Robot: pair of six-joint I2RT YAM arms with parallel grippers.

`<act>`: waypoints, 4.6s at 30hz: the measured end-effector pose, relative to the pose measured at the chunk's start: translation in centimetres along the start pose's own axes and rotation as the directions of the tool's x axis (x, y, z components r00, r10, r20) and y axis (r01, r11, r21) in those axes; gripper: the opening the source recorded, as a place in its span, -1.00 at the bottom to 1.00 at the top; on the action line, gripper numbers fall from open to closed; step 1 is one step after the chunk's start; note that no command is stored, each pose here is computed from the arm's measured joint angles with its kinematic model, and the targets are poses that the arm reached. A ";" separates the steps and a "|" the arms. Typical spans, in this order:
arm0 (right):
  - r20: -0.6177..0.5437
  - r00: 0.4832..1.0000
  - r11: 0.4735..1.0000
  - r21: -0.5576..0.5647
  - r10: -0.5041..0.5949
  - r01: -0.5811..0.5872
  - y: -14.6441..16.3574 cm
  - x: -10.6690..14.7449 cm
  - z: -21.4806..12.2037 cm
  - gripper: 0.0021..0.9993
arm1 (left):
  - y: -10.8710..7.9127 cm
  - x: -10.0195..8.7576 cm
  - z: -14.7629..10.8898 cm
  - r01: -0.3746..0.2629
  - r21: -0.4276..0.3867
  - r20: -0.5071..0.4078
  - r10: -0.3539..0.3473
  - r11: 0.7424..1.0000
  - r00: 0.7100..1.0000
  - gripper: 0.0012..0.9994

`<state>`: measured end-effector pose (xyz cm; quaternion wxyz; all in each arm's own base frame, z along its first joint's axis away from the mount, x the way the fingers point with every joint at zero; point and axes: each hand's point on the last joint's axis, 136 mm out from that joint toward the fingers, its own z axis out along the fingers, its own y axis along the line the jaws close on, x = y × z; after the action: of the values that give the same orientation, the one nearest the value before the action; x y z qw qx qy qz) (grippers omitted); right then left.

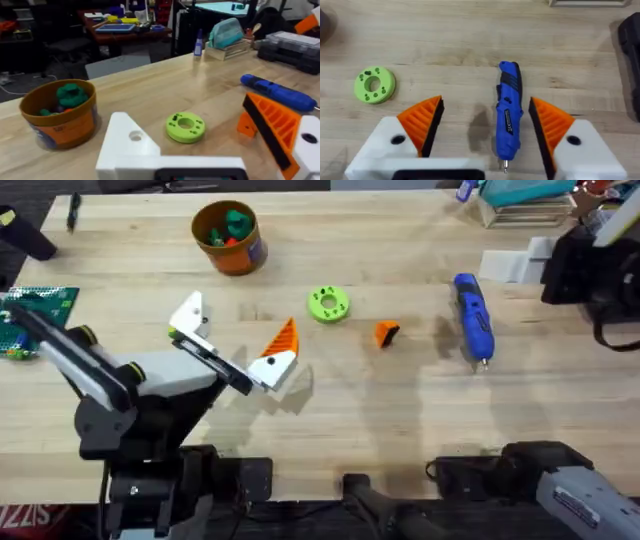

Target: Pick up the gripper from the table and insert it into the empty holder that is missing its gripper. Then pick up a screw, insert it into the mounting hole, and use the screwdriver to tighten it. Finally, clean up the table by picking up the vegetable and placing it into the bucket.

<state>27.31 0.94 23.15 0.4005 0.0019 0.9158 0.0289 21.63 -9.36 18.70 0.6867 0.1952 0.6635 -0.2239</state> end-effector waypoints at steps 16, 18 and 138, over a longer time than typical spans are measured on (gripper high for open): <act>0.000 1.000 1.000 0.000 0.000 0.000 0.0 0.0 0.0 0.99 | -4.7 2.7 -0.8 0.121 0.259 -0.129 -0.090 0.958 0.988 0.97; 0.000 1.000 1.000 0.000 0.000 0.000 0.0 0.0 0.0 0.99 | -5.0 2.7 -0.9 0.125 0.279 -0.132 -0.091 0.952 0.987 0.97; -0.562 0.798 0.967 0.011 0.215 -0.253 14.8 7.9 4.5 0.99 | -6.0 2.8 -1.2 0.061 0.343 -0.116 -0.023 0.937 0.993 0.97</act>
<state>24.93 16.20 15.08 0.1083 0.0936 0.9839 0.1070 17.27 -13.76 16.07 0.5991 0.3107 0.6546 -0.3406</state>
